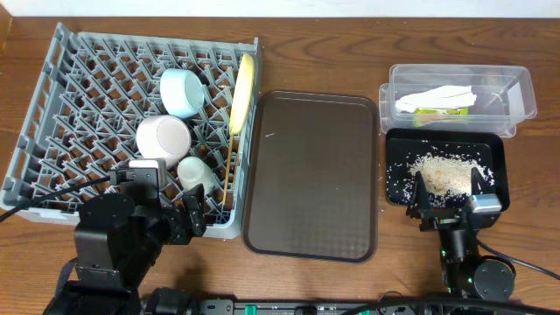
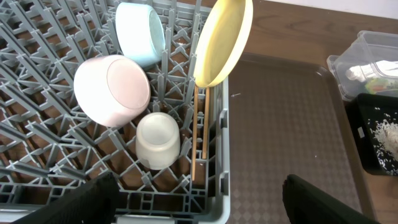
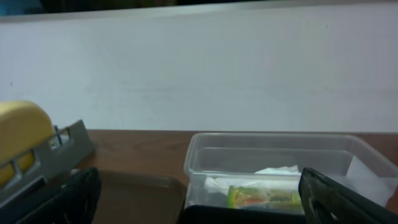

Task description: Sort waste into correct bins and load items into the dishwasher

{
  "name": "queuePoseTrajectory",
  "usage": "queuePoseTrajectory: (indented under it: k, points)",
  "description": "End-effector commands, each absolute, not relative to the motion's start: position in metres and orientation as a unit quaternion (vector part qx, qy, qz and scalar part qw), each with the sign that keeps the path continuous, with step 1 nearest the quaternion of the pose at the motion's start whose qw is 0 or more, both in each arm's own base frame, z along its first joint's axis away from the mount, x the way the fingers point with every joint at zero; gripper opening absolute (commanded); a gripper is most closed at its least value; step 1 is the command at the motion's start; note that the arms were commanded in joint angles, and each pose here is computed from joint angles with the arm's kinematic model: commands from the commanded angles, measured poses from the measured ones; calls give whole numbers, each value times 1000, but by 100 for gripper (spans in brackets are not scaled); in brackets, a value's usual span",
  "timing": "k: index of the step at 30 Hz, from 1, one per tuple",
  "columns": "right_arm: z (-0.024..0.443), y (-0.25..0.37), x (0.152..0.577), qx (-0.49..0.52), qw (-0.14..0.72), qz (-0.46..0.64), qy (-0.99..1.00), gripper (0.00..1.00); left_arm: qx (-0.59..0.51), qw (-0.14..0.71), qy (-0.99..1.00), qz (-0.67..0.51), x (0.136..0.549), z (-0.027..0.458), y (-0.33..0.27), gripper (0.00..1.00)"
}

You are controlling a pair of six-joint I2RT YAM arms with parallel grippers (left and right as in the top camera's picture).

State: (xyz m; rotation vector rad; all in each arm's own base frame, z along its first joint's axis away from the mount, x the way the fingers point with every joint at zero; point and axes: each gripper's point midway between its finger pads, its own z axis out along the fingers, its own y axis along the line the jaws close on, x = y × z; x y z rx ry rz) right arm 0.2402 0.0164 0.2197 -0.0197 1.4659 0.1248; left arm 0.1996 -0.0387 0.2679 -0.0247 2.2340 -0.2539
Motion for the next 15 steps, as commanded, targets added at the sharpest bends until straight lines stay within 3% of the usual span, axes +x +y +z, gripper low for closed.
queuePoseTrajectory:
  k: [1,7,15]
  points:
    - [203,17,243,-35,735,29,677,99,-2,432,897,-98,200,267,-39,87]
    - [159,17,246,-39,683,26,729,99,-2,432,897,-98,200,267,-39,87]
    - [158,16,246,-39,682,24,730,99,-2,432,897,-98,200,267,-39,87]
